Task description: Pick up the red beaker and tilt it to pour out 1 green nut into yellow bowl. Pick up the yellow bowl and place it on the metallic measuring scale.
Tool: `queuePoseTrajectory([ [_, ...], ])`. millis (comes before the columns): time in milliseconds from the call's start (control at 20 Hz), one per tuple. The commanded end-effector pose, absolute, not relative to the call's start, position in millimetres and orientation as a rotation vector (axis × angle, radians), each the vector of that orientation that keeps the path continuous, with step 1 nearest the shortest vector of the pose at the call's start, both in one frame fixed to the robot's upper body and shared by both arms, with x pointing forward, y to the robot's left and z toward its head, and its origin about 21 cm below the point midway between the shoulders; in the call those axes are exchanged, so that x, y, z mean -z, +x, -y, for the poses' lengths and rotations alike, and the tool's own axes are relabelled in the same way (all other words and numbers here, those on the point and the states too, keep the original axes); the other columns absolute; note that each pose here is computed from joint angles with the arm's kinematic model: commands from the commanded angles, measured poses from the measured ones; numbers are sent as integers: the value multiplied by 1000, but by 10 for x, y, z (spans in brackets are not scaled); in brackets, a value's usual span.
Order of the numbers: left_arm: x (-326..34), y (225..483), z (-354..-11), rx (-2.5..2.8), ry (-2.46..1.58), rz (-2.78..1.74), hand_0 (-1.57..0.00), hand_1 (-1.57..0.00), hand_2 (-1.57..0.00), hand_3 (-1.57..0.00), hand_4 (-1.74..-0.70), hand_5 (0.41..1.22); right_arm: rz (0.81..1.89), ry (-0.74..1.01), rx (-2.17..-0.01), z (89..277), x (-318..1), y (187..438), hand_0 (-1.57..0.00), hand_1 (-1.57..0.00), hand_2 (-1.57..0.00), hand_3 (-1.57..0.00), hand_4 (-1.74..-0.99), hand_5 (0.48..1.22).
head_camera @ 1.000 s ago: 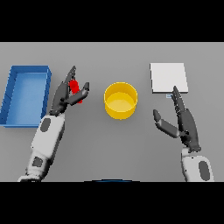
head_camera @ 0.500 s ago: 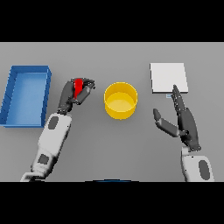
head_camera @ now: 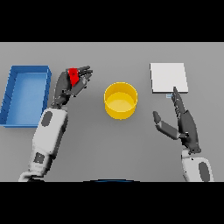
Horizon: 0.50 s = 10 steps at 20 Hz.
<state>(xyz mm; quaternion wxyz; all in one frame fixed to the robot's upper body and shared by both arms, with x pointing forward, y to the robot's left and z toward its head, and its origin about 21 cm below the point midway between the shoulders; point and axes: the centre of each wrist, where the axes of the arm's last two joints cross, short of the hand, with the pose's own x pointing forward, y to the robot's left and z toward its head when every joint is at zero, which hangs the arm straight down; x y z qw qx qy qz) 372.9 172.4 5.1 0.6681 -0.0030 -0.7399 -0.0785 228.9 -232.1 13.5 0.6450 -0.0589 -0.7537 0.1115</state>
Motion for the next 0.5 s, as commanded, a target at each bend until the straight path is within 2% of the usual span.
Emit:
queuePoseTrajectory([
  [0, -108, 3739, -1709, 205, -2, 1686, -1548, -1549, -1551, -1542, -1714, 1132, 1718, -136, -252, 2319, -145, 2302, 1, 1, 1, 1, -1227, 647],
  [450, -411, 3886, -1809, 474, 119, 1687, -1562, -1562, -1563, -1559, -1730, 1134, 1750, -183, -294, 2308, -119, 2341, 1, 1, 1, 1, -1210, 664],
])
